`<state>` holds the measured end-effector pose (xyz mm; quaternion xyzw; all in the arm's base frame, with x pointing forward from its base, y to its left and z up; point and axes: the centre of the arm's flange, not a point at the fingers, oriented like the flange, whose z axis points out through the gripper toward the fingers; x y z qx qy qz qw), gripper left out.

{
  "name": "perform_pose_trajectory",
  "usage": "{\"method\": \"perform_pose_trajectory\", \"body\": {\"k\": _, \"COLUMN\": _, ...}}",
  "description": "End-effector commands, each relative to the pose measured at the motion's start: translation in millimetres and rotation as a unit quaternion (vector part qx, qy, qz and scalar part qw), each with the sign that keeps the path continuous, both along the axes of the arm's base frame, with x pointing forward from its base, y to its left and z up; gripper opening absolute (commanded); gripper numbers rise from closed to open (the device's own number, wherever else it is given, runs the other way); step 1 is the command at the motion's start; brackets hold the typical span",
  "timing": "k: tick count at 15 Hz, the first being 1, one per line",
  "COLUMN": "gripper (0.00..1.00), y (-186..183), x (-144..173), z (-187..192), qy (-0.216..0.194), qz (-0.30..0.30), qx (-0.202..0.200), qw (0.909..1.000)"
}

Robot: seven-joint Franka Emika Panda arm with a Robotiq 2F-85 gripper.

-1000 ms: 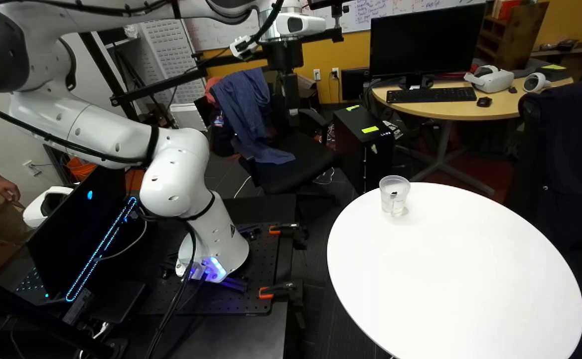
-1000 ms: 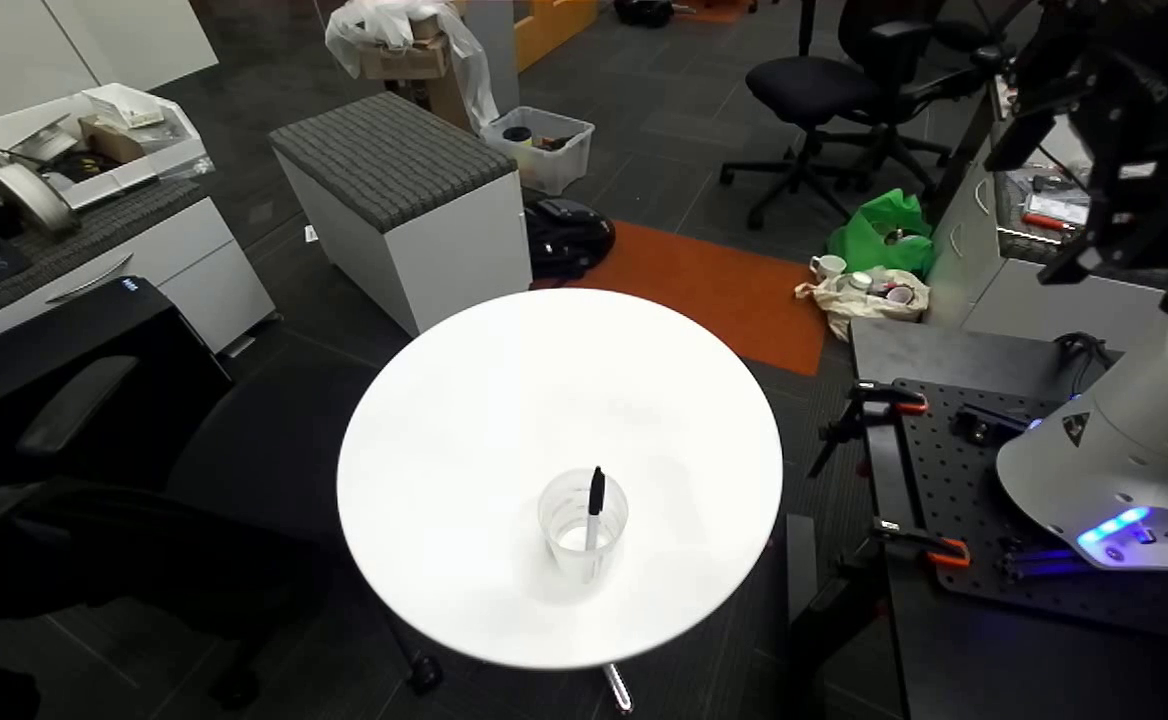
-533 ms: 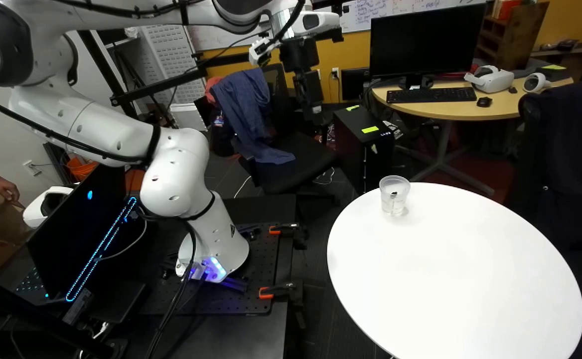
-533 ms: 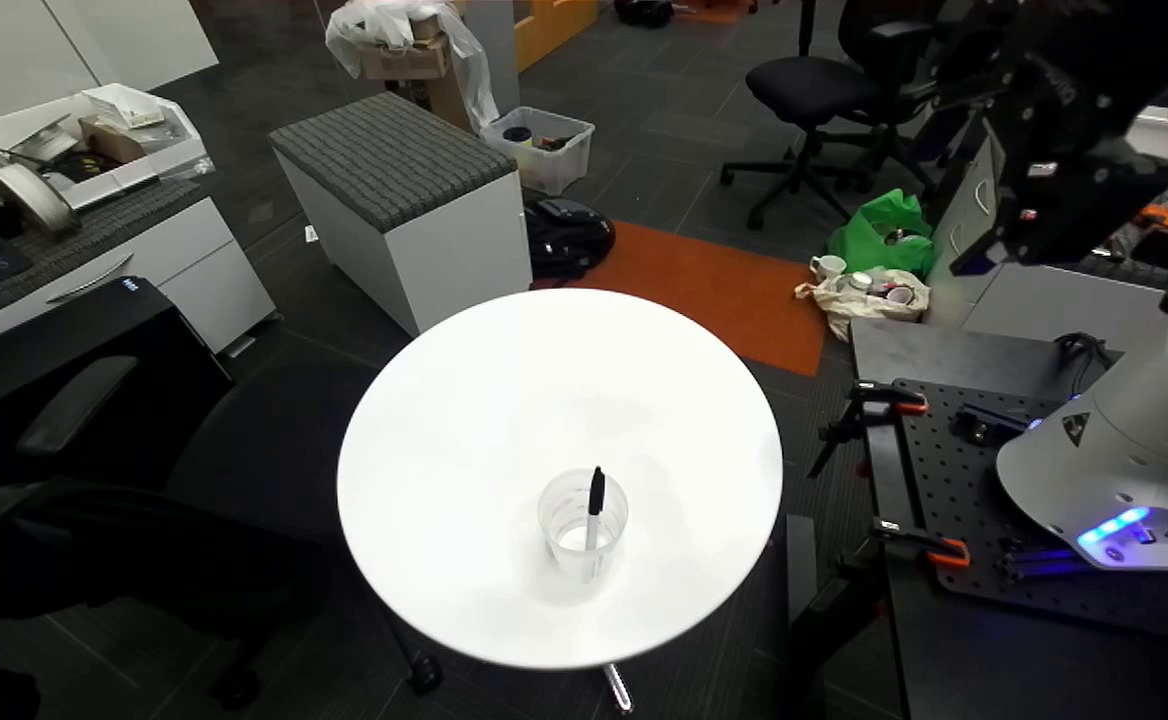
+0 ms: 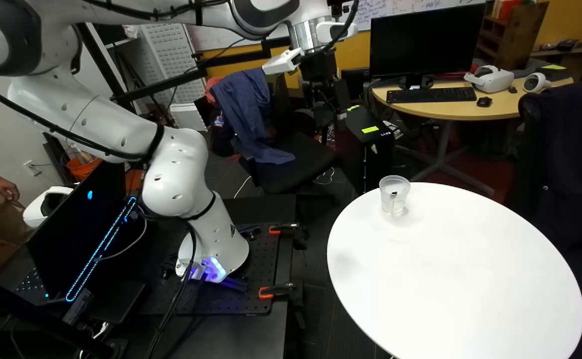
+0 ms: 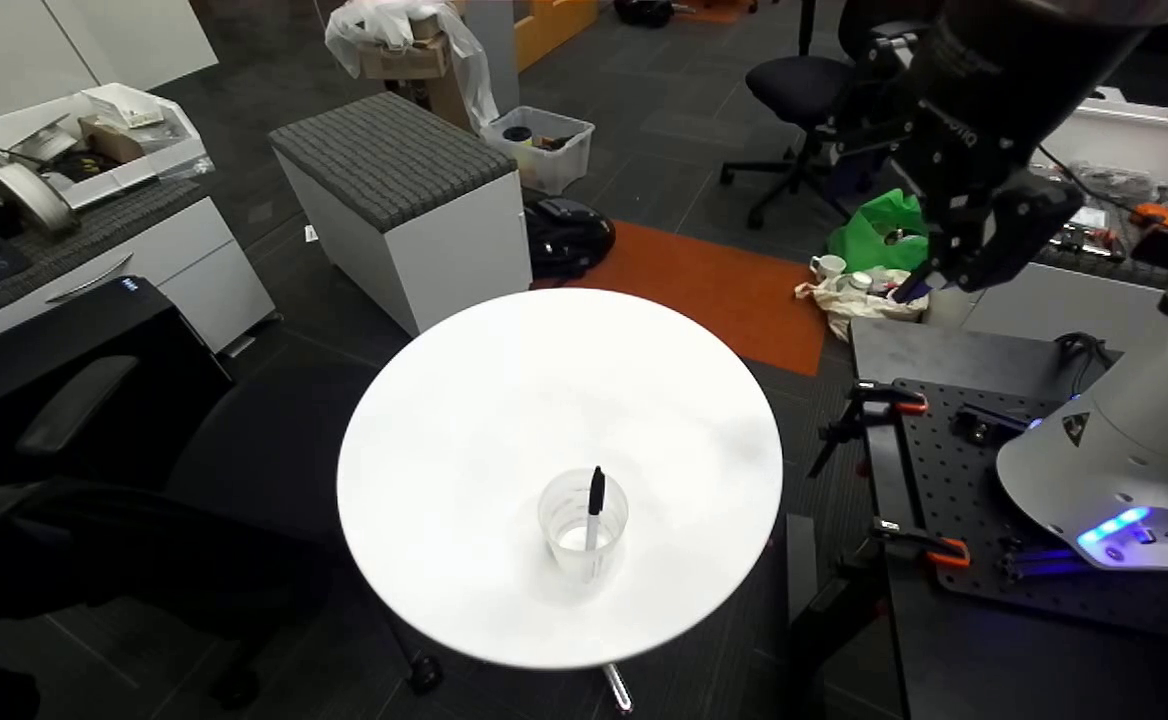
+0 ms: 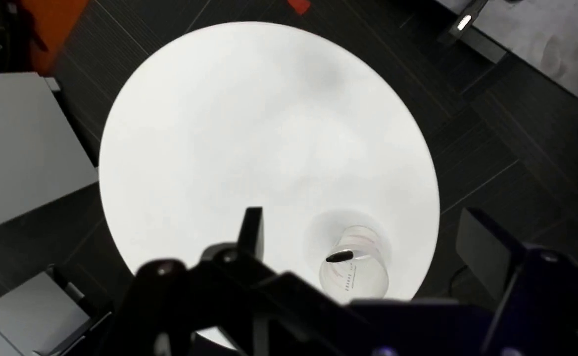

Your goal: Put the black marker on the table

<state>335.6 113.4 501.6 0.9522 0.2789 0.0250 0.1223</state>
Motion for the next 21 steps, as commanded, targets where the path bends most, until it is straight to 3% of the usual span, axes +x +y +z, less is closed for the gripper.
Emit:
{"method": "perform_pose_trajectory", "body": {"k": 1, "gripper": 1.0, "y": 1.7, "x": 28.6, "z": -7.8, "qy": 0.019, "qz": 0.059, "qx": 0.002, "qw": 0.9981}}
{"method": "perform_pose_trajectory", "body": {"k": 10, "gripper": 1.0, "y": 18.5, "x": 79.1, "z": -44.7, "qy": 0.05, "qz": 0.164, "qx": 0.005, "qw": 0.9852}}
{"method": "perform_pose_trajectory", "body": {"k": 15, "gripper": 1.0, "y": 31.6, "x": 97.9, "z": -65.7, "qy": 0.083, "qz": 0.214, "qx": -0.004, "qw": 0.9733}}
{"method": "perform_pose_trajectory", "body": {"k": 21, "gripper": 1.0, "y": 44.6, "x": 125.8, "z": -85.3, "qy": 0.085, "qz": 0.233, "qx": -0.03, "qw": 0.9683}}
